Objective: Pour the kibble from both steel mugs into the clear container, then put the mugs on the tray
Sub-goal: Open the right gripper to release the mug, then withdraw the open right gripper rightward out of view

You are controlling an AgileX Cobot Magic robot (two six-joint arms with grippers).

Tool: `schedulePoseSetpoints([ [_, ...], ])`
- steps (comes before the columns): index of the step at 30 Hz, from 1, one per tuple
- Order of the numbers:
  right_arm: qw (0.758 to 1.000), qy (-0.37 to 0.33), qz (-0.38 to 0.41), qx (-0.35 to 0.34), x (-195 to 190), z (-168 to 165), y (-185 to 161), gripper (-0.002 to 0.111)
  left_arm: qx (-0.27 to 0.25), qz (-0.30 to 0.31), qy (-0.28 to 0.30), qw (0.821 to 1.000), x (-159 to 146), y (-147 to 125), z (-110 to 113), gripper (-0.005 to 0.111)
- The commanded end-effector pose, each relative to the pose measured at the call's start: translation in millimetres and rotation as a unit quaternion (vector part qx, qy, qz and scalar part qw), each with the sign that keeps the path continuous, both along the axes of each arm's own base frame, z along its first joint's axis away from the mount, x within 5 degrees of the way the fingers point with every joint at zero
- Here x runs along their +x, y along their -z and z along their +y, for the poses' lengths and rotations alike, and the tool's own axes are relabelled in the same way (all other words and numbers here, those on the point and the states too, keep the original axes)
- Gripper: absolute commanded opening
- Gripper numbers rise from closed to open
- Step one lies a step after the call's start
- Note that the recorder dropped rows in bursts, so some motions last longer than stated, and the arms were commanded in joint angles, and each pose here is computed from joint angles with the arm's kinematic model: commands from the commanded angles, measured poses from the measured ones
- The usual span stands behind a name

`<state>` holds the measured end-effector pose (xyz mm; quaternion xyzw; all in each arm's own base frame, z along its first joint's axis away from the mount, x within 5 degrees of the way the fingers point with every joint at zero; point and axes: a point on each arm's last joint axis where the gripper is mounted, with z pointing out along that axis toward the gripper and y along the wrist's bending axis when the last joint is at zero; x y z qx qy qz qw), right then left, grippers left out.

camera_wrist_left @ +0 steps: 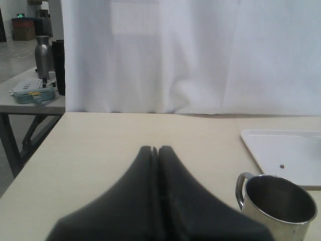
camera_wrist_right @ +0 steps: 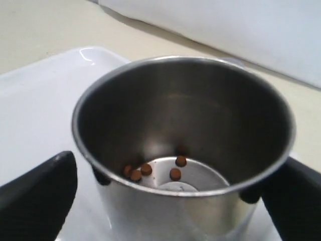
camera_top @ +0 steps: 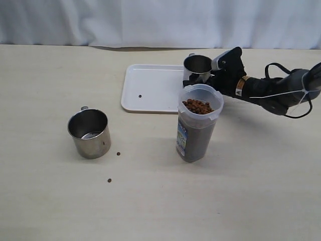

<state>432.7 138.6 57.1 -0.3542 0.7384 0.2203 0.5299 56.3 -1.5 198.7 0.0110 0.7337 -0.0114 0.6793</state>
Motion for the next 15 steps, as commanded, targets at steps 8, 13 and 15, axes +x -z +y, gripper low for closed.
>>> schedulePoseSetpoints([
  [8,0.999,0.031,0.013,-0.003,-20.1,-33.7,-23.7,0.080,-0.003,-0.007,0.003,1.000,0.0,-0.8,-0.4,0.000],
  [13,0.999,0.048,0.026,-0.002,-40.8,-49.7,-37.0,0.080,-0.003,-0.007,0.003,1.000,0.0,-0.8,-0.4,0.000],
  [15,0.998,0.056,0.028,-0.002,-50.2,-56.9,-43.8,0.080,-0.003,-0.007,0.003,1.000,0.0,-0.8,-0.4,0.000],
])
